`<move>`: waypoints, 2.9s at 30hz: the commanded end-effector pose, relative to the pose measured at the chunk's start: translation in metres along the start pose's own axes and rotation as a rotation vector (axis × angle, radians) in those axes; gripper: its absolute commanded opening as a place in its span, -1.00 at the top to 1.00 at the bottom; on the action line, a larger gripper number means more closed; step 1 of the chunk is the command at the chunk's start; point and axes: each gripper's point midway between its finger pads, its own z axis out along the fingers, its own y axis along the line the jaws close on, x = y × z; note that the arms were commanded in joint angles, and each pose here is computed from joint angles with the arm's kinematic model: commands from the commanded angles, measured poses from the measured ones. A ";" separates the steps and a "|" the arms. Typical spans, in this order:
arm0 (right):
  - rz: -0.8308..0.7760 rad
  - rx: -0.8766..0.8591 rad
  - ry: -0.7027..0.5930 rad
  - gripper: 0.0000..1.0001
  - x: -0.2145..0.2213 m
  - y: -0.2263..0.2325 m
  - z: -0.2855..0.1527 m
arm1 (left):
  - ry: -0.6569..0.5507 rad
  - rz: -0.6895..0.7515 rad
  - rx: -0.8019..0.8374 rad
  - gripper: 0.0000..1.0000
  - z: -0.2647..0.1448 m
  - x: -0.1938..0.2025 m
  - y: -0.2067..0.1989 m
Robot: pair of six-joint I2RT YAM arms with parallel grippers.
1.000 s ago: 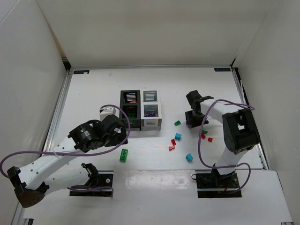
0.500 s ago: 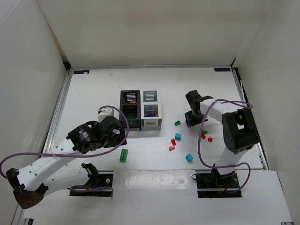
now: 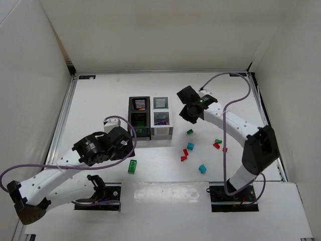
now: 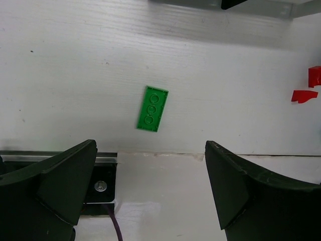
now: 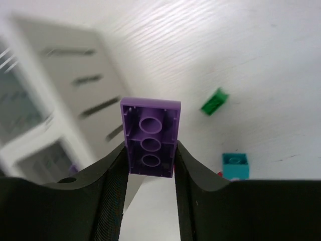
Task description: Sort the legos into containers by color
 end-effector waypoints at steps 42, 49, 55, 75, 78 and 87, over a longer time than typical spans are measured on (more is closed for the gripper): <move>-0.554 -0.459 -0.110 -0.47 0.042 0.091 -0.106 | 0.185 -0.075 0.077 -1.00 0.053 0.070 -0.005; -0.510 -0.417 -0.126 -0.49 0.032 0.035 -0.109 | 0.179 -0.071 0.083 -0.89 0.090 0.094 -0.003; -0.500 -0.374 -0.139 -0.49 0.028 0.013 -0.109 | 0.148 -0.001 0.021 -0.79 0.109 0.090 -0.001; -0.425 -0.323 -0.146 -0.49 0.019 -0.018 -0.104 | 0.188 0.124 -0.135 0.29 0.127 0.100 -0.002; -0.415 -0.318 -0.151 -0.49 0.015 -0.023 -0.106 | 0.141 0.165 -0.121 0.33 0.109 0.084 -0.013; -0.358 -0.299 -0.145 -0.49 0.008 -0.052 -0.101 | -0.222 0.171 -0.003 0.30 0.016 -0.035 -0.041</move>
